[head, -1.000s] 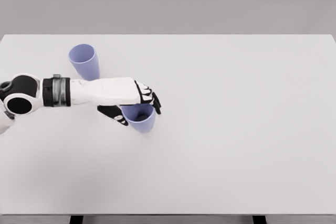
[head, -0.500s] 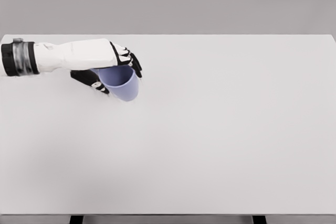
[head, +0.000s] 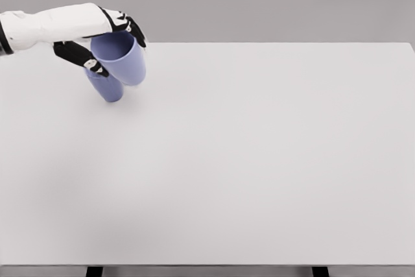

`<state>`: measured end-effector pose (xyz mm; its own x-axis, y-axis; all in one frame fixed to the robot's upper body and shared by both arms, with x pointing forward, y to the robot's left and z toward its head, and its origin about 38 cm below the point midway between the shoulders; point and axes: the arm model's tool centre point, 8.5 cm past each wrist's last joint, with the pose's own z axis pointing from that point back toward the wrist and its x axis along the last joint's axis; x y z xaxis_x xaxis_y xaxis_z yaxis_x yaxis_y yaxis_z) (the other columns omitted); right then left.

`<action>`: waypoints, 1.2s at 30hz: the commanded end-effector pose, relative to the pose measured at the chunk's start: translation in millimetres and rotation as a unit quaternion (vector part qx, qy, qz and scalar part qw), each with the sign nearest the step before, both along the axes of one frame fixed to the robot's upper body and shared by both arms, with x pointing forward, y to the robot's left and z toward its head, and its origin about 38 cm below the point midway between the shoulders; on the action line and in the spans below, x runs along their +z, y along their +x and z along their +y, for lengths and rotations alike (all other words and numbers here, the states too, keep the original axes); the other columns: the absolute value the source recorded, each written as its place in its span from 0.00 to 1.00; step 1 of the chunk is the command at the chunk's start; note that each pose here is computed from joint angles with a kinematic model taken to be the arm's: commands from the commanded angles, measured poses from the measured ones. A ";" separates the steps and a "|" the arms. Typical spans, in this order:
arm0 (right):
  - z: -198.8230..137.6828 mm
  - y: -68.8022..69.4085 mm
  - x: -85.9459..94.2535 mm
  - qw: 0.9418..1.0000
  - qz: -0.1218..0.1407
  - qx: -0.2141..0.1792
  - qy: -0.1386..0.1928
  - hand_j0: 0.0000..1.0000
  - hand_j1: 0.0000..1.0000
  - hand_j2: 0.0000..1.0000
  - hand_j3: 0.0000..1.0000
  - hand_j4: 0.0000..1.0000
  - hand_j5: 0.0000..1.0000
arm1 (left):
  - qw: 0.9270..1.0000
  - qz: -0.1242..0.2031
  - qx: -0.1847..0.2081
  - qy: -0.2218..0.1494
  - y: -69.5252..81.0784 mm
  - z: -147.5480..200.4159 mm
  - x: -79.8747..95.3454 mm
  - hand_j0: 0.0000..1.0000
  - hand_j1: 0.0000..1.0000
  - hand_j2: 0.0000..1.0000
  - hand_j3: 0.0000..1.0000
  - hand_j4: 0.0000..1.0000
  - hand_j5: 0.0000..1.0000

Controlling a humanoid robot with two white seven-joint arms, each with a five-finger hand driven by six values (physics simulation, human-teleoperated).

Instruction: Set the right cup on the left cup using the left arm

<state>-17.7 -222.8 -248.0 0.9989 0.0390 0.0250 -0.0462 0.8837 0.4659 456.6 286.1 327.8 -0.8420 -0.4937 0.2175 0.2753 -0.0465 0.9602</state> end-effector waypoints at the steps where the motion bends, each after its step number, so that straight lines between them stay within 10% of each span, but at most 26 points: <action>1: 0.0 0.2 0.0 1.000 -0.001 0.001 0.000 1.00 1.00 1.00 1.00 1.00 1.00 | 1.000 0.006 0.016 -0.007 4.7 8.6 -0.8 0.51 0.51 0.51 0.51 0.51 0.51; 9: 0.0 0.2 0.0 1.000 -0.001 0.001 0.000 1.00 1.00 1.00 1.00 1.00 1.00 | 0.999 -0.007 0.041 -0.001 12.4 25.1 15.3 0.51 0.51 0.51 0.51 0.51 0.51; 36: 0.0 0.2 0.0 1.000 -0.001 0.001 0.000 1.00 1.00 1.00 1.00 1.00 1.00 | 0.991 0.032 0.127 0.019 51.8 61.7 -17.8 0.52 0.52 0.52 0.52 0.52 0.52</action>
<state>-17.6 -222.8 -248.0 0.9989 0.0390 0.0252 -0.0462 0.8837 0.4658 506.9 348.0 313.7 -0.6801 -0.6941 0.2360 0.3349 -0.0077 0.9422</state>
